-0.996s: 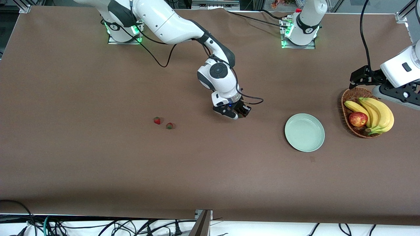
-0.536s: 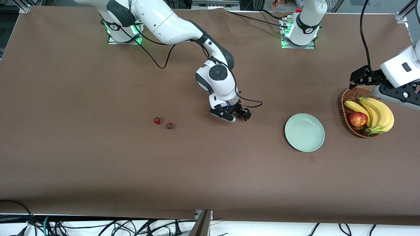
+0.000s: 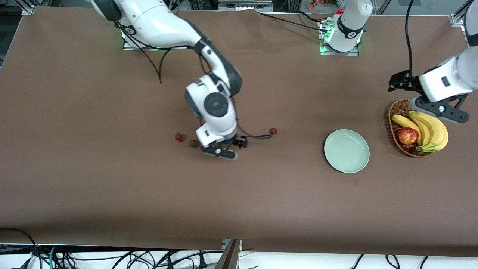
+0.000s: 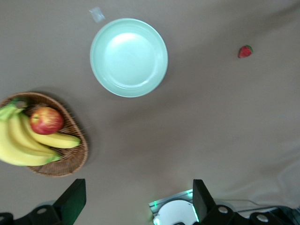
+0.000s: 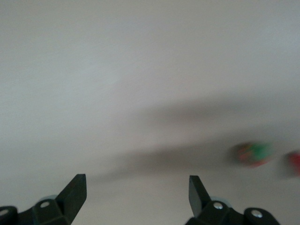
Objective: Collect all strawberries into plate
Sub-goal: 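Grasp the mid-table strawberry with the left gripper while the right gripper grasps another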
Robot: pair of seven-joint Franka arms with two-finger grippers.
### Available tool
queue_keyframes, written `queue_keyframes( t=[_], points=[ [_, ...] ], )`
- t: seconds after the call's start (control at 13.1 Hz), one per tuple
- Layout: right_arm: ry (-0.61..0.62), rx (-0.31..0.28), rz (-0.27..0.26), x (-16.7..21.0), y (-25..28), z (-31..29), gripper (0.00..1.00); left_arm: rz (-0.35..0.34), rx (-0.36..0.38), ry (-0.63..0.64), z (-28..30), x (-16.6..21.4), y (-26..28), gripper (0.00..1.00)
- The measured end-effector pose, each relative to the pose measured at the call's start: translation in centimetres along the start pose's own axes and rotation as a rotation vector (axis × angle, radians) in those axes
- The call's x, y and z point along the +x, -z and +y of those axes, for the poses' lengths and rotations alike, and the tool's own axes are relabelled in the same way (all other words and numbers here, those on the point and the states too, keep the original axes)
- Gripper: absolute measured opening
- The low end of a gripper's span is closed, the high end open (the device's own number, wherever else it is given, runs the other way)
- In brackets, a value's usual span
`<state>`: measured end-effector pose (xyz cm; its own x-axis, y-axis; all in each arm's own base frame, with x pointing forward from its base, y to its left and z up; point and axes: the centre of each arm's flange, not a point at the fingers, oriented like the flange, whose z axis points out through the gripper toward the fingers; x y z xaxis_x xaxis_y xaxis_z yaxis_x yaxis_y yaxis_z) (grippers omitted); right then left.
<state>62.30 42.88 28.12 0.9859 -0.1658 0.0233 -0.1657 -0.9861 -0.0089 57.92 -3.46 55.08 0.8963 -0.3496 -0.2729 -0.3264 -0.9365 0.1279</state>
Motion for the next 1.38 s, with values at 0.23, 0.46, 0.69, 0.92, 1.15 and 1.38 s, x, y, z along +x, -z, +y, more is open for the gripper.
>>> queue_keyframes(
  t=[0.23,0.46,0.69,0.92,1.15,1.38],
  points=[
    [0.073,-0.061,-0.016,2.0,-2.1,7.2,0.95,0.000,-0.048,-0.004,-0.8,4.6,-4.6,1.00],
    [0.086,-0.079,-0.040,-0.1,-5.3,7.8,0.91,0.023,-0.061,0.002,-2.0,10.3,-11.0,1.00],
    [0.089,-0.098,-0.064,-1.1,-6.7,8.4,0.87,0.025,-0.068,0.058,2.8,15.4,-16.9,1.00],
    [0.085,-0.108,-0.079,-1.7,-6.9,9.1,0.81,0.048,-0.039,0.218,10.6,17.5,-20.1,1.00],
    [0.084,-0.106,-0.078,-1.9,-7.0,9.4,0.75,0.105,-0.023,0.370,17.1,17.8,-26.8,1.00],
    [0.084,-0.102,-0.071,-2.0,-7.3,9.5,0.70,0.207,-0.036,0.504,23.3,16.4,-34.0,1.00]
  ],
)
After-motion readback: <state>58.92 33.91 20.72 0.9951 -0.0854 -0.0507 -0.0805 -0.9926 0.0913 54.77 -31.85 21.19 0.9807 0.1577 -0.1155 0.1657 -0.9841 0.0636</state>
